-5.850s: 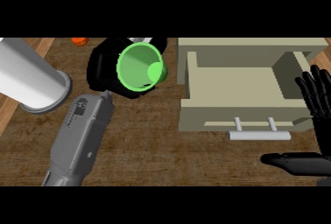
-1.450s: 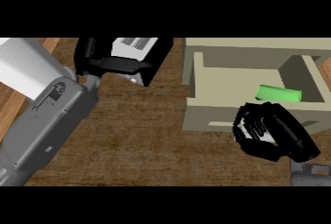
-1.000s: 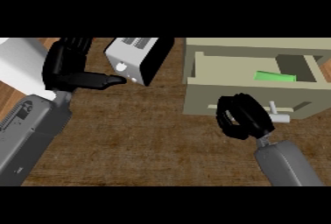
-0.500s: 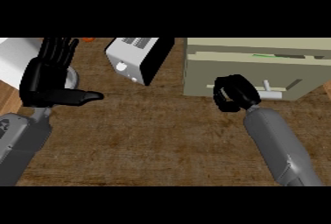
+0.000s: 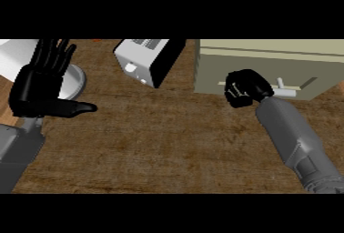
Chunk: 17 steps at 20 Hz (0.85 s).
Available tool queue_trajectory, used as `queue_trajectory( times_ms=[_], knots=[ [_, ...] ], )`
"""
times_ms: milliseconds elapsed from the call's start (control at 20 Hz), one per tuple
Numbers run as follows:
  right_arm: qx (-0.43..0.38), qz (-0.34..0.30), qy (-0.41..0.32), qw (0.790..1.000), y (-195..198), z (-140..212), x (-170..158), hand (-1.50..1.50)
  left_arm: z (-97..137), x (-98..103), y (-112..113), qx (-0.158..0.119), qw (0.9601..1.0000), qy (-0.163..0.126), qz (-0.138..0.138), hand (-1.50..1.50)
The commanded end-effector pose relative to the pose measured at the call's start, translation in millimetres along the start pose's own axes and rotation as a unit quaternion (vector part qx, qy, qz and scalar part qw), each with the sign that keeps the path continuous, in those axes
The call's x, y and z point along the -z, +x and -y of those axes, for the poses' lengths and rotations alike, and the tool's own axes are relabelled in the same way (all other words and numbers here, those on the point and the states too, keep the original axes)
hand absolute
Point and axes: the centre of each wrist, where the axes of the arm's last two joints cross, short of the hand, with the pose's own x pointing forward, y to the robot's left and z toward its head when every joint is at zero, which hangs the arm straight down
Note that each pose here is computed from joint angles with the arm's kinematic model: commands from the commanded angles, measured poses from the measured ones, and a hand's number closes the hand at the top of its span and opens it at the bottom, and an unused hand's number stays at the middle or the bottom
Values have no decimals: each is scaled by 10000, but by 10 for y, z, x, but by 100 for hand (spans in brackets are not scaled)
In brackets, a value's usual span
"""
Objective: Pick up the cup, place it into the drawer and close the drawer
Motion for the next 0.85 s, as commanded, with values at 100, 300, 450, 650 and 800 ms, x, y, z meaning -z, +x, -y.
queue_trajectory(
  times_ms=[100,300,450,650,800],
  knots=[
    [134,-464,-226,9986,-91,485,83,150,111,46,27,-120,9997,-208,44,-150],
    [247,-422,-287,9984,-214,537,-5,150,44,-68,-106,-85,9995,-283,-78,-150],
    [353,-389,-525,9972,-269,697,-40,150,108,-110,-178,-151,9994,-320,-48,-150],
    [532,-200,-665,9962,-258,728,-28,150,225,-87,-261,-325,9990,-303,-37,-150],
    [565,-306,-686,9956,-300,664,-62,150,117,-165,-265,-262,9988,-414,-91,-150]
  ],
)
